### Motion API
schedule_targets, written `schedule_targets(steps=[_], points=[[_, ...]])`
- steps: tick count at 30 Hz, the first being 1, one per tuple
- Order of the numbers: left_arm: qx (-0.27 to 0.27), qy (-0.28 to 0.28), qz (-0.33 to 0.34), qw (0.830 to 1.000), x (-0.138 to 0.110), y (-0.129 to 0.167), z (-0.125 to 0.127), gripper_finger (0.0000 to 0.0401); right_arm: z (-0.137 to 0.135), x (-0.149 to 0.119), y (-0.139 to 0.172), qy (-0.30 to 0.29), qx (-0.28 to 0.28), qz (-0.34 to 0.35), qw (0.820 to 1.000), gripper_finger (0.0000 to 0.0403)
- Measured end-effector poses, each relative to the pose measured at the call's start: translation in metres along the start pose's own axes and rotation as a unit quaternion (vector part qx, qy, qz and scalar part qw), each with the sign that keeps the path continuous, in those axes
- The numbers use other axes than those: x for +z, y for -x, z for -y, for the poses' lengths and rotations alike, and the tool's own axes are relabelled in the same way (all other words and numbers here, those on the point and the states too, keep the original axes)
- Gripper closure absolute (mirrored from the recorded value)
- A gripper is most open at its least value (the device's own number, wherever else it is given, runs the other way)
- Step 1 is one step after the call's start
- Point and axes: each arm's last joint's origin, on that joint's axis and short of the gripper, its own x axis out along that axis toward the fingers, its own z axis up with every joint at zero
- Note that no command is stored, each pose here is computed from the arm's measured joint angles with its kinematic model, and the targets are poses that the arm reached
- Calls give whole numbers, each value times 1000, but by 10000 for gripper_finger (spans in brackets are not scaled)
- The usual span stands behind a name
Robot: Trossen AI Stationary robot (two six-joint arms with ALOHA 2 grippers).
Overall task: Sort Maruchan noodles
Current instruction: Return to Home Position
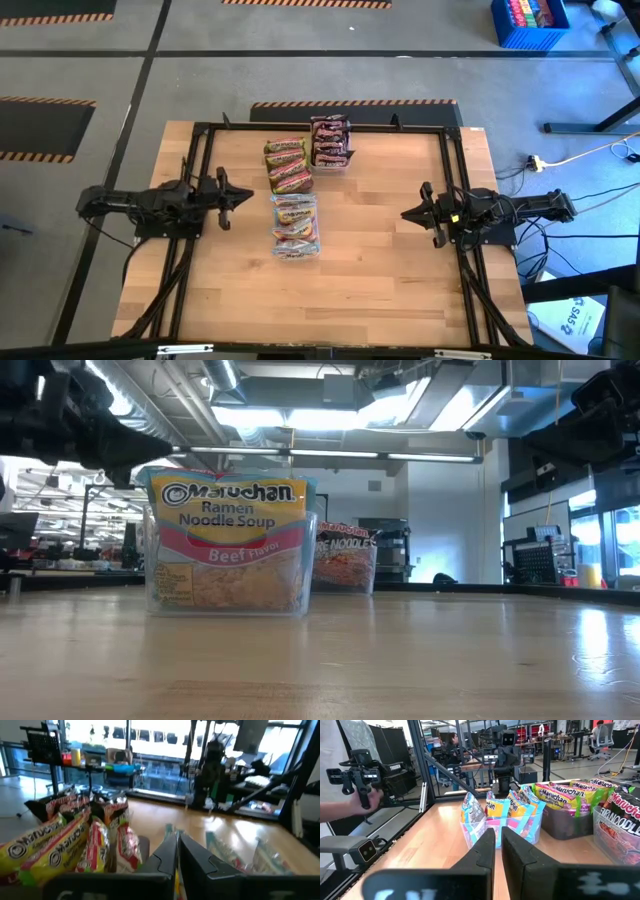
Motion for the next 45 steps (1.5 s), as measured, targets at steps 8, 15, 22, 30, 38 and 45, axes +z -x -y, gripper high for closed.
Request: schedule_targets(steps=[8,15,22,30,38,45], points=[[4,-5,-4,1000,-1,-1,0,381,0,0,0,0,1,0,1000,384],[4,-4,-3,1000,-1,-1,0,381,0,0,0,0,1,0,1000,384],[4,-4,-3,1000,-1,-1,0,381,0,0,0,0,2,0,1000,384],[4,-4,-3,1000,-1,-1,0,381,0,0,0,0,2,0,1000,384],[4,-4,-3,1000,-1,-1,0,381,0,0,0,0,2,0,1000,384],[4,-4,-3,1000,-1,-1,0,381,0,0,0,0,2,0,1000,384]])
